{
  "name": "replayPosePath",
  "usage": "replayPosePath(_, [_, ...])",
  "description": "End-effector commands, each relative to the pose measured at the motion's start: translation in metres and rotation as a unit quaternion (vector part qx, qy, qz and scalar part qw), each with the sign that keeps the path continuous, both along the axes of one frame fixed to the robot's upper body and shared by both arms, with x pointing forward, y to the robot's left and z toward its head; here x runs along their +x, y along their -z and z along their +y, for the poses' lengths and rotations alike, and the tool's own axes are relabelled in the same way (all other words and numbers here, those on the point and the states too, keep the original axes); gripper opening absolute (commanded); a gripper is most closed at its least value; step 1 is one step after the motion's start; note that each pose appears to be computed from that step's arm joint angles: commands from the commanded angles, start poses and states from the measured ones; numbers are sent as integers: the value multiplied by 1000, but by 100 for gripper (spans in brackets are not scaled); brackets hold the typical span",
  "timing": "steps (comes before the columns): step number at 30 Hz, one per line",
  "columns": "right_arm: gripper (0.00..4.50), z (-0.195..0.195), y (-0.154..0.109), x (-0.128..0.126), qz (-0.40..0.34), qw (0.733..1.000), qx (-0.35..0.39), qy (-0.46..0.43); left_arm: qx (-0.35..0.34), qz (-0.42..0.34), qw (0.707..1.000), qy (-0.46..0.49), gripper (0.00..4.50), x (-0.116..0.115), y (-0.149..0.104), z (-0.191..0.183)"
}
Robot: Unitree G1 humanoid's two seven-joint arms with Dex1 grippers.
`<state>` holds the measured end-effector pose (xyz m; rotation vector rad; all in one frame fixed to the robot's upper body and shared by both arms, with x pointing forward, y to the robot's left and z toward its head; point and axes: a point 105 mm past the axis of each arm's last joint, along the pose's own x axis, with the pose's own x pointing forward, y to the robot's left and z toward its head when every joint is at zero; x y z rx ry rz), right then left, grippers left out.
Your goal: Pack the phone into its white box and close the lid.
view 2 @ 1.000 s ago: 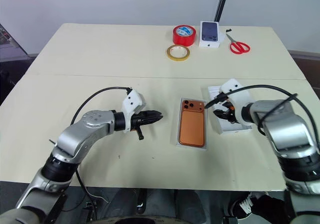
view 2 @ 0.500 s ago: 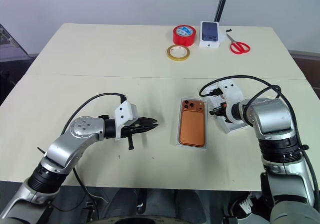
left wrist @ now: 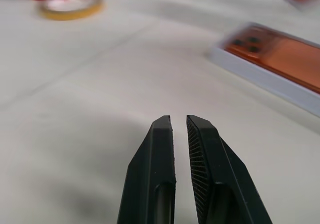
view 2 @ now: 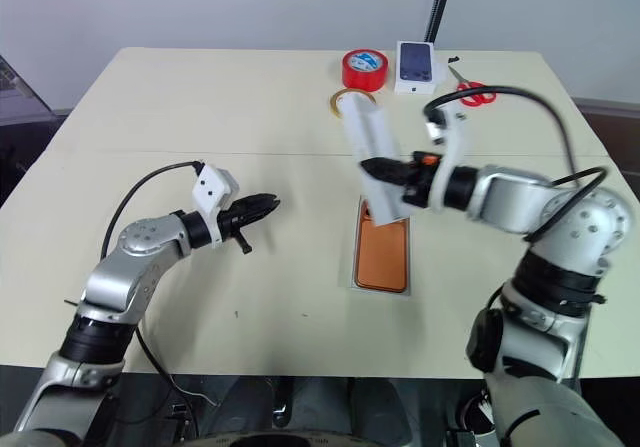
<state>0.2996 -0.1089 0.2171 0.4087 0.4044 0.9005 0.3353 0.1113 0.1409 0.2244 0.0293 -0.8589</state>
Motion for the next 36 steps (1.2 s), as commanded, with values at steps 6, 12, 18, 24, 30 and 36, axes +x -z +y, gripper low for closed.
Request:
replayPosePath(6, [8,67,9,-33,180,956,204,109,-3,-42,999,1,53,6,-13,-5])
replayPosePath(12, [61,56,35,-39,229,943,170,169,-18,-33,999,39,53,-1,-9,-36])
replayPosePath(18, [235,8,16,-13,99,981,38,162,-43,-10,992,121,53,-20,-9,-81])
replayPosePath(24, [184,-43,9,-5,67,978,-82,179,-45,2,984,171,53,-27,-11,-116])
replayPosePath(30, [7,-67,9,-4,22,963,-190,190,-41,1,984,174,53,-24,-11,-127])
replayPosePath(36, [7,-75,31,-14,-56,913,-382,128,-51,22,991,124,53,-11,-18,-101])
